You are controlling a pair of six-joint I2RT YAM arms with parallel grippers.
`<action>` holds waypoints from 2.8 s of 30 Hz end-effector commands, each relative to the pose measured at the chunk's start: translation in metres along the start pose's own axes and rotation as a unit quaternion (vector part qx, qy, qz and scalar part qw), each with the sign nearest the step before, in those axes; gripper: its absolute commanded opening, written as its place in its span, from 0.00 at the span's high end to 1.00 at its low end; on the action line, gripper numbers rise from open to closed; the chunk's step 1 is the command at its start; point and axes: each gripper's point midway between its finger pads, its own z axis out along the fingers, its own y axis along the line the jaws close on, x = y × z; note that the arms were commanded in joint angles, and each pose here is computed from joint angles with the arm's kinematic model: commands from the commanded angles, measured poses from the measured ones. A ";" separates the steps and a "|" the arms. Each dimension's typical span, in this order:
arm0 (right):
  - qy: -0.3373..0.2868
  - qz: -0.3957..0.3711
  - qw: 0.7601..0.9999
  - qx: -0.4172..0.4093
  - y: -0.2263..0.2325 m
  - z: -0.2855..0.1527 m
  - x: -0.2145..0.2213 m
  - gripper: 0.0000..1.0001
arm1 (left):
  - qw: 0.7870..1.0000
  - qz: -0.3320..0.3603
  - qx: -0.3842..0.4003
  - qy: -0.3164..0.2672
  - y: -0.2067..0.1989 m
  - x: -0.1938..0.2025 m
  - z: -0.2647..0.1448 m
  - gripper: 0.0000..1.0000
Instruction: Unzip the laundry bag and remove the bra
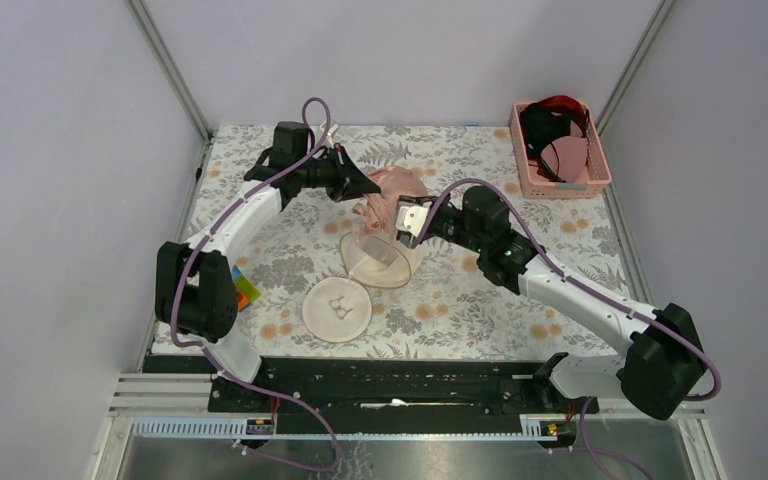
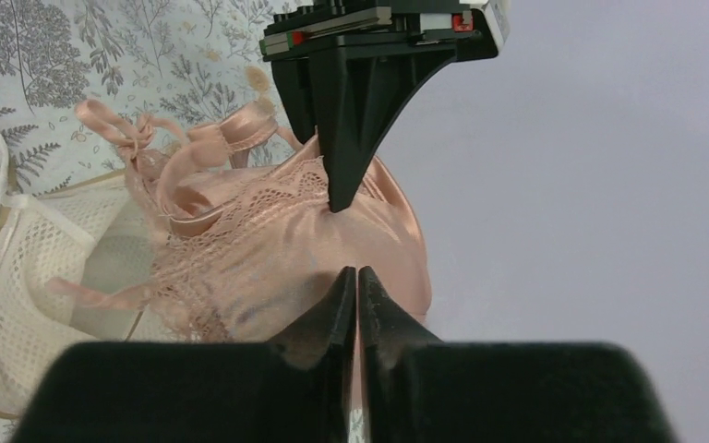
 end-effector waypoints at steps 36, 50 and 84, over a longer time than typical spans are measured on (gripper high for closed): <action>0.000 0.002 1.000 -0.009 -0.010 -0.016 -0.030 1.00 | 0.999 0.034 0.032 0.000 -0.013 -0.005 -0.008 0.82; 0.089 0.282 0.944 0.146 -0.135 -0.048 0.049 1.00 | 0.983 0.126 -0.043 -0.125 0.000 -0.055 -0.041 0.01; 0.220 0.613 0.682 0.333 -0.217 -0.197 0.393 1.00 | 0.981 0.141 -0.087 -0.097 0.066 -0.059 -0.043 0.01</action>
